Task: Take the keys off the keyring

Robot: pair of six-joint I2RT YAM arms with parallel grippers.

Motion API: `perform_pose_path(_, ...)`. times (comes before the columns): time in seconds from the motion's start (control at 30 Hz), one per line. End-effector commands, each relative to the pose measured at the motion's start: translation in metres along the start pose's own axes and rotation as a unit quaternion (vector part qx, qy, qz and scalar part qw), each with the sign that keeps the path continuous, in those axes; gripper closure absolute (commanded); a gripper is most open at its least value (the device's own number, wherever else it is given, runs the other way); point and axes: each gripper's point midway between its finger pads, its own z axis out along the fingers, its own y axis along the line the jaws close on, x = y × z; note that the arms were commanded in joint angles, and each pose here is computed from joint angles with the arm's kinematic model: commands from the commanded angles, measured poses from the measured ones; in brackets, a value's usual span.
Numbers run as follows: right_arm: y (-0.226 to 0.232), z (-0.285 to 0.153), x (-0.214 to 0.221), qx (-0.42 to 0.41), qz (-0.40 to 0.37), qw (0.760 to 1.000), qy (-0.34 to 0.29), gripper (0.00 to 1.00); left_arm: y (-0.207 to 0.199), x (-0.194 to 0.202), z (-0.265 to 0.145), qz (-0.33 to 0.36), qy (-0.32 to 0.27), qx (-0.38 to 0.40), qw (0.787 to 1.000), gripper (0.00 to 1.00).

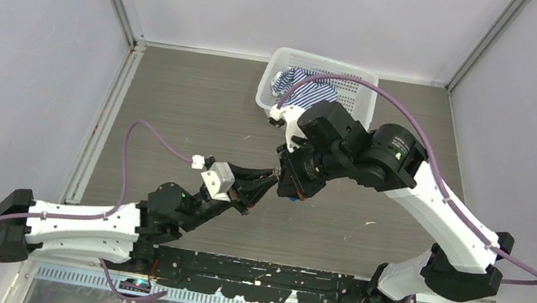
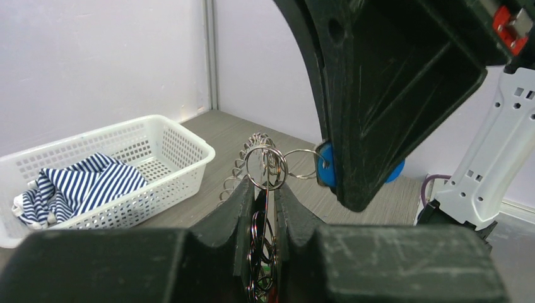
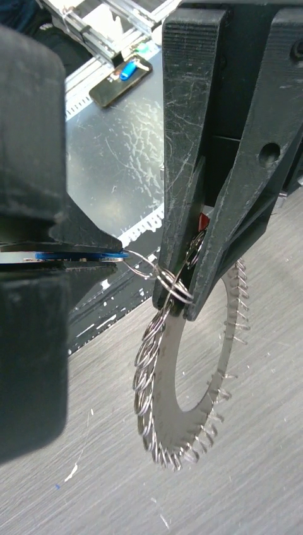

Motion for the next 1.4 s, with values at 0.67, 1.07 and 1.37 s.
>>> perform_pose_path(0.67, -0.001, -0.031, -0.016, 0.012, -0.025, 0.998, -0.057, 0.99, -0.034, -0.002, 0.014, 0.092, -0.021, 0.106, 0.990, 0.49)
perform_pose_path(1.07, -0.009, -0.004, 0.002, 0.005, -0.037, 0.998, -0.060, 0.99, -0.025, 0.050, 0.007, 0.130, 0.021, 0.094, 0.987, 0.47)
perform_pose_path(1.37, -0.026, 0.048, 0.035, 0.010, -0.039, 0.999, -0.027, 0.99, -0.017, 0.114, -0.019, 0.162, 0.068, 0.099, 0.979, 0.46)
